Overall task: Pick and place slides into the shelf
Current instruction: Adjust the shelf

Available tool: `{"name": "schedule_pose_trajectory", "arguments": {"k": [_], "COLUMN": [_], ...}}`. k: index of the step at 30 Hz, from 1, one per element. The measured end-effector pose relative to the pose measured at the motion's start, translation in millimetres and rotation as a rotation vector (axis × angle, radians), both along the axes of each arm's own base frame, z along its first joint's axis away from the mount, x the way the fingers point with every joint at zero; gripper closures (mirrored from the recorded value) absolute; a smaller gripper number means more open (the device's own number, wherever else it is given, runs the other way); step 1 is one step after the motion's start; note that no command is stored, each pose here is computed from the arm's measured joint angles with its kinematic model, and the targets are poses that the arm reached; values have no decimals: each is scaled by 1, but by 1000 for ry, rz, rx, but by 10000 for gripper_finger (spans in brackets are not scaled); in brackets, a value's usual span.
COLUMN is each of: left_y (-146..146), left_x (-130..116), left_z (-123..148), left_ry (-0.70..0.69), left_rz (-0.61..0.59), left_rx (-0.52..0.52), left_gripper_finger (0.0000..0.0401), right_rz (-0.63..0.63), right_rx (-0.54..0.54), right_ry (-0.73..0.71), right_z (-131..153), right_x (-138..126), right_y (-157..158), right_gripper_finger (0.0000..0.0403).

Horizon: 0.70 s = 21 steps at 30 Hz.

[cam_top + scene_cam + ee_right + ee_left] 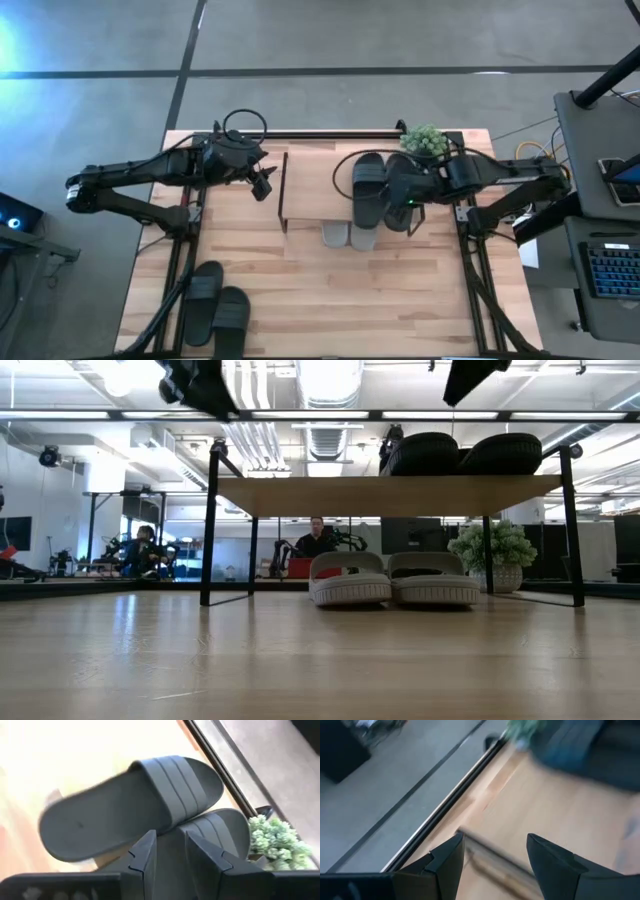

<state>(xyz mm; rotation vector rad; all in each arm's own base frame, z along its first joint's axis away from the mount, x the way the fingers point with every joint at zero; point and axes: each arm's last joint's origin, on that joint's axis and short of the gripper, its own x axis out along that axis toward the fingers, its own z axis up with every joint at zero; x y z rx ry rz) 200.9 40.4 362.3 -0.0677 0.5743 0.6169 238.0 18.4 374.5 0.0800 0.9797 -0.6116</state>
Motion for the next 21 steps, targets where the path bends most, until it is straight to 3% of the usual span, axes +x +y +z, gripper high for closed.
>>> {"name": "schedule_pose_trajectory", "arguments": {"k": [6, 9, 13, 17, 21], "left_y": [16, 22, 33, 38, 32], "left_x": [-3, 0, -4, -14, -21], "left_z": [-6, 0, -1, -15, -22], "left_ry": [53, -26, -40, 32, 96], "left_rz": [57, 42, 119, 179, 177], "left_rx": [-30, -65, -111, -266, -386], "left_gripper_finger": [200, 200, 200, 200, 200], "right_rz": [-67, -105, -167, -246, -323], "right_rx": [46, 59, 75, 141, 151], "right_ry": [-127, -212, -308, -357, -310], "right_z": [8, 9, 3, -7, -24], "right_x": [-1, 13, 42, 65, 84], "right_y": [-2, -10, -33, -70, -105], "right_gripper_finger": [320, 326, 330, 330, 331]}}
